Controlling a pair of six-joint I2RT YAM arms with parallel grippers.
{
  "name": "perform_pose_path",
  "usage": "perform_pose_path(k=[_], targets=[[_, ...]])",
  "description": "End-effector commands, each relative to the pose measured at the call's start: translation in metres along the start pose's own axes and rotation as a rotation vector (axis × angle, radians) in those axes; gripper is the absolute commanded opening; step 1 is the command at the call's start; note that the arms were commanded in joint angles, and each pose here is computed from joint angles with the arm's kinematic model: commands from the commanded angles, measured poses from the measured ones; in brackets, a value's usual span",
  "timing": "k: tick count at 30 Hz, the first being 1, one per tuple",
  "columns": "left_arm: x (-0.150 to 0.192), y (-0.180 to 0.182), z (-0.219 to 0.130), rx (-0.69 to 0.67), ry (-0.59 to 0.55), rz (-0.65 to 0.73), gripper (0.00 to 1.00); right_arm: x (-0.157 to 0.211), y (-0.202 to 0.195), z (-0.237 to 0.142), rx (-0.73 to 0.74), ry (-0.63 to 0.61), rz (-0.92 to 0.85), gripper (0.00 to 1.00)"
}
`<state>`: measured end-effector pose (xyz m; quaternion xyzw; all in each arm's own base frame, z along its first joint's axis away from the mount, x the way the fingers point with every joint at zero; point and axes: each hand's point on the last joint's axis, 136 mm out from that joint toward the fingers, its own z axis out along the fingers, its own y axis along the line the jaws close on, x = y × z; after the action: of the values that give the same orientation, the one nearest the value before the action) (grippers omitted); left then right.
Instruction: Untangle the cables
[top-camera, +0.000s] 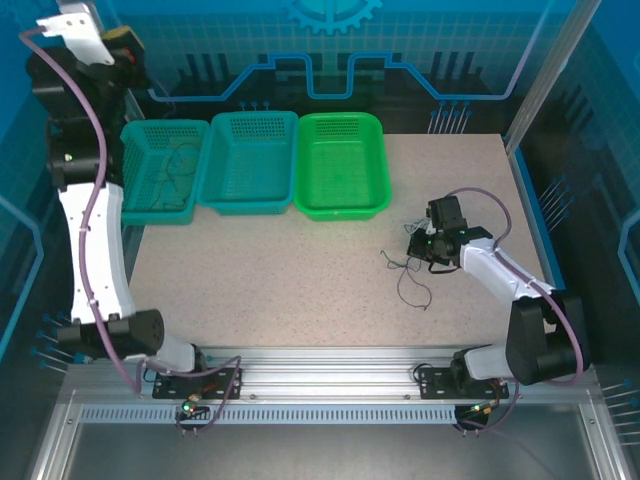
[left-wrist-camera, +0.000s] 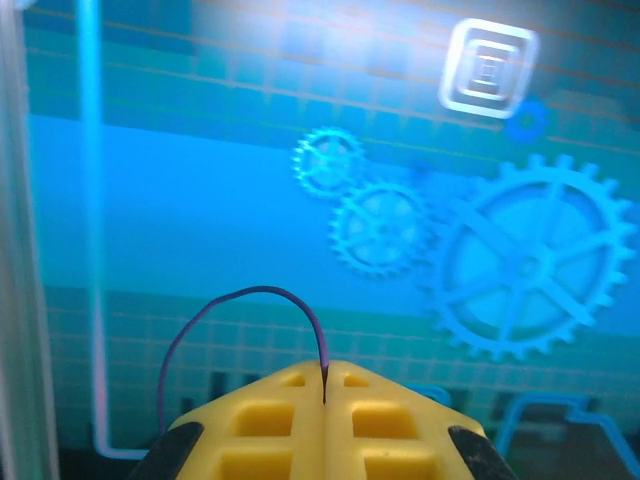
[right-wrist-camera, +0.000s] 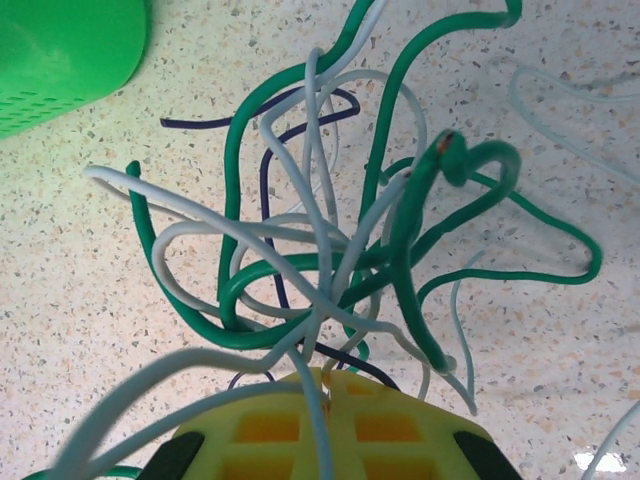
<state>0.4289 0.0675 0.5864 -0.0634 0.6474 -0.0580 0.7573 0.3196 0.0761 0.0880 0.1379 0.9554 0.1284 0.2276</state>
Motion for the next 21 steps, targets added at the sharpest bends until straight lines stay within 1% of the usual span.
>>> perform_pose_path(k=[1,4,7,11,14,15,17,18,19,20,21], targets=[[0.019,0.050,0.021,-0.080,0.043,-0.067,0.00,0.008,0.004,-0.008,-0.011,0.012,-0.025,0.00],[0.047,0.090,0.039,-0.140,0.101,-0.098,0.00,0.008,0.007,-0.014,-0.018,0.007,-0.032,0.00],[0.090,0.121,0.058,-0.172,0.186,-0.142,0.00,0.008,0.008,-0.018,-0.020,-0.005,-0.031,0.00],[0.164,0.155,0.075,-0.222,0.333,-0.195,0.00,0.008,0.012,-0.023,-0.029,-0.010,-0.035,0.00],[0.216,0.172,0.075,-0.268,0.425,-0.238,0.01,0.008,0.015,-0.027,-0.036,-0.012,-0.038,0.00],[0.229,0.176,0.074,-0.284,0.449,-0.250,0.13,0.008,0.016,-0.029,-0.040,-0.015,-0.042,0.00],[0.243,0.180,0.070,-0.302,0.470,-0.267,0.47,0.007,0.018,-0.034,-0.047,-0.021,-0.046,0.00],[0.244,0.179,0.067,-0.299,0.465,-0.272,0.59,0.006,0.019,-0.036,-0.051,-0.026,-0.050,0.00],[0.240,0.176,0.066,-0.288,0.451,-0.274,0.66,0.005,0.020,-0.039,-0.054,-0.031,-0.053,0.00],[0.235,0.171,0.064,-0.275,0.436,-0.283,0.70,0.004,0.022,-0.042,-0.058,-0.035,-0.059,0.00],[0.226,0.166,0.061,-0.259,0.419,-0.295,0.72,0.002,0.023,-0.045,-0.062,-0.042,-0.061,0.00]])
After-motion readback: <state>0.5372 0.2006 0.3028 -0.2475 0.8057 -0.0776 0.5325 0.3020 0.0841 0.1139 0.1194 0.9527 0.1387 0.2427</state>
